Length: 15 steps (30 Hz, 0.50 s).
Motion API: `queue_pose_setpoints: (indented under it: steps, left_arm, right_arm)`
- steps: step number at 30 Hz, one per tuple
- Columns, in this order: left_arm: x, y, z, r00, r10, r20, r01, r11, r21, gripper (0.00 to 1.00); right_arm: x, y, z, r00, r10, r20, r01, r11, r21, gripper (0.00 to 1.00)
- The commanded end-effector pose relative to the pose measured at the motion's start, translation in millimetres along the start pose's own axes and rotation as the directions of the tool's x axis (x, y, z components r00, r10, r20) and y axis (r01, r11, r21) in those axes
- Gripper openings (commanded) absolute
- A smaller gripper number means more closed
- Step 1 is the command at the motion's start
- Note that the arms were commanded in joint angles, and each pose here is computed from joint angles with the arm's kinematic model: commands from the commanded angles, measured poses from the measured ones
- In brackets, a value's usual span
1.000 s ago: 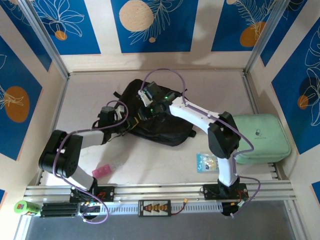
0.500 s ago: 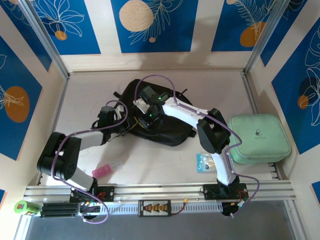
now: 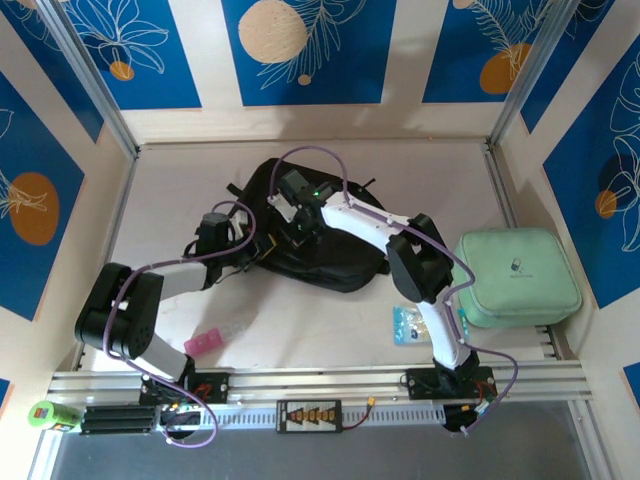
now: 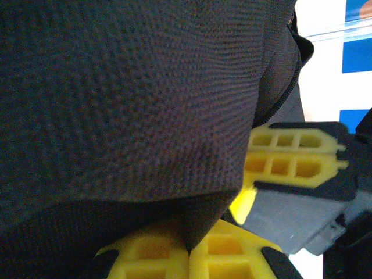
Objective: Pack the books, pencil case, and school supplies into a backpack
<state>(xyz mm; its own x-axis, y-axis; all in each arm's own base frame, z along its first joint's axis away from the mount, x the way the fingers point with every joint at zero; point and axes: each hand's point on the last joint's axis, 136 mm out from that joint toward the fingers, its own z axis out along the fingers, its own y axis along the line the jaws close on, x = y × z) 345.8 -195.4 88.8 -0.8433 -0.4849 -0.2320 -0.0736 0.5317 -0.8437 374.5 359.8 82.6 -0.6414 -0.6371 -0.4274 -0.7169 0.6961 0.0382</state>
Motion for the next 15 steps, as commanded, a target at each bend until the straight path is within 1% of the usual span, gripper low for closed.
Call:
queue_pose_setpoints:
  steps: [1, 2, 5, 7, 10, 14, 15]
  left_arm:
    - [-3.1, -8.4, 0.3, 0.999, 0.041, 0.004, -0.041, 0.999, 0.017, 0.0]
    - [-2.3, -6.6, 0.8, 0.999, 0.038, 0.001, -0.038, 0.999, 0.012, 0.0]
    - [-1.7, -4.4, 2.0, 0.999, 0.037, -0.003, -0.037, 0.999, 0.007, 0.0]
    - [-0.6, -3.7, 2.7, 0.999, 0.038, -0.008, -0.038, 0.999, 0.006, 0.0]
    - [0.1, -2.9, 3.6, 0.999, 0.038, -0.014, -0.038, 0.999, 0.007, 0.0]
    - [1.7, -3.3, 4.4, 0.999, 0.044, -0.023, -0.043, 0.999, 0.014, 0.0]
    - [3.0, -1.0, 4.8, 0.999, 0.043, -0.027, -0.043, 0.999, 0.008, 0.0]
  right_arm:
    - [-29.3, -12.5, -44.9, 0.984, 0.08, 0.162, -0.08, 0.997, -0.003, 0.01]
    - [-32.5, -12.2, -52.2, 0.978, 0.092, 0.189, -0.091, 0.996, -0.015, 0.0]
    - [-37.4, -14.8, -67.2, 0.961, 0.134, 0.241, -0.129, 0.991, -0.037, 0.0]
    - [-37.3, -15.3, -71.0, 0.955, 0.154, 0.253, -0.146, 0.988, -0.051, 0.0]
    - [-34.8, -12.8, -69.7, 0.956, 0.163, 0.244, -0.149, 0.986, -0.073, 0.0]
    - [-26.4, -0.6, -59.5, 0.974, 0.132, 0.184, -0.115, 0.988, -0.098, 0.0]
    - [-24.2, 1.9, -56.2, 0.978, 0.127, 0.167, -0.111, 0.989, -0.1, 0.02]
